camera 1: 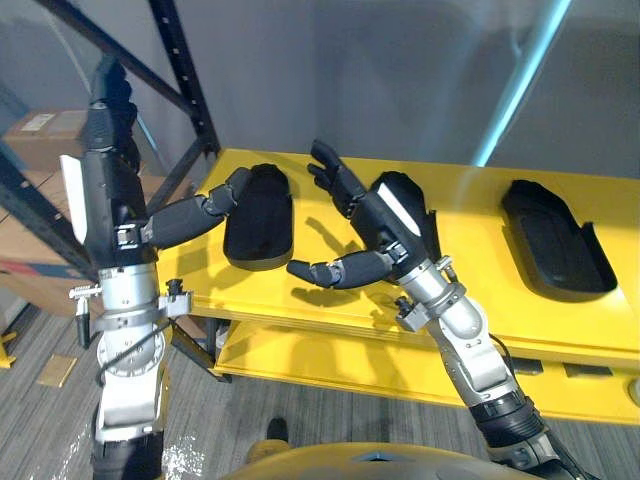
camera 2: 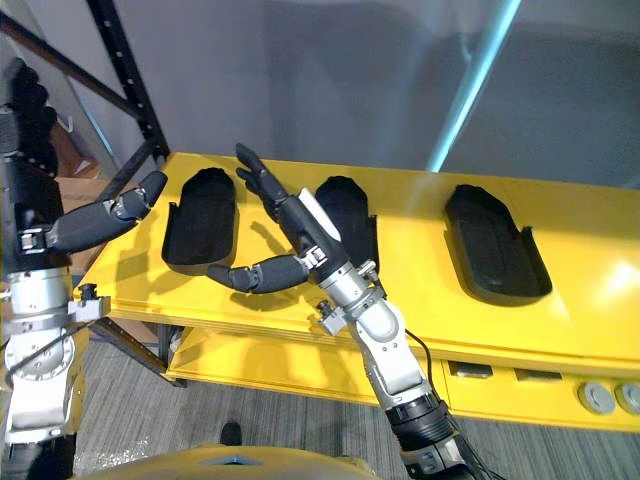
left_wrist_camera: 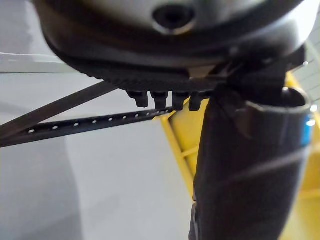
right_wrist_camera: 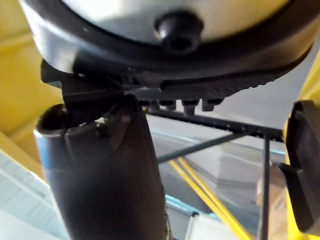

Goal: Walk over and take three plastic housings, then place them on the shelf

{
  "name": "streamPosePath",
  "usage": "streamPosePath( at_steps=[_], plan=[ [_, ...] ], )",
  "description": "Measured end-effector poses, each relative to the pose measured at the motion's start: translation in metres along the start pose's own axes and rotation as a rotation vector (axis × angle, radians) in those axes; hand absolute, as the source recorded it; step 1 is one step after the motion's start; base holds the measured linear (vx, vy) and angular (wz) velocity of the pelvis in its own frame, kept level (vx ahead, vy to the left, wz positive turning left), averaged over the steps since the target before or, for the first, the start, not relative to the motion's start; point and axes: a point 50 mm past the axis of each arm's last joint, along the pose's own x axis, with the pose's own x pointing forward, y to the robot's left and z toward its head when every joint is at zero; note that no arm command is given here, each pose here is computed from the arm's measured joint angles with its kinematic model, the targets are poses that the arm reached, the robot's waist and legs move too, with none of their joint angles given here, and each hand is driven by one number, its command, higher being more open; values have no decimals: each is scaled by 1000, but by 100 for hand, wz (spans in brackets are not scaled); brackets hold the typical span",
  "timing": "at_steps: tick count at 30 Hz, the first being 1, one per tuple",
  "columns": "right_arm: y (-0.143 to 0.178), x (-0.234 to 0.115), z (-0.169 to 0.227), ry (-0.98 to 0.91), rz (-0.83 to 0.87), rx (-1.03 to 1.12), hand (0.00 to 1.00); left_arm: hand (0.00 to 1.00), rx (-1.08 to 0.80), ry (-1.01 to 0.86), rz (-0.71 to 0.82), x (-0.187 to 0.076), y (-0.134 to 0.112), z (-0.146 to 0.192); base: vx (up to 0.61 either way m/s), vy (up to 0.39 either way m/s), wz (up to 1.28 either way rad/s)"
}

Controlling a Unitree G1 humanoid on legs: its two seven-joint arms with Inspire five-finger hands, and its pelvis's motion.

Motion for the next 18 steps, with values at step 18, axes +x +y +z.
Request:
streamPosePath(
  at_steps=[18],
  plan=[
    [9, 25, -35, 141, -20, -289, 100, 100, -98, -137, 196, -28, 11, 43, -34, -25, 21]
  ],
)
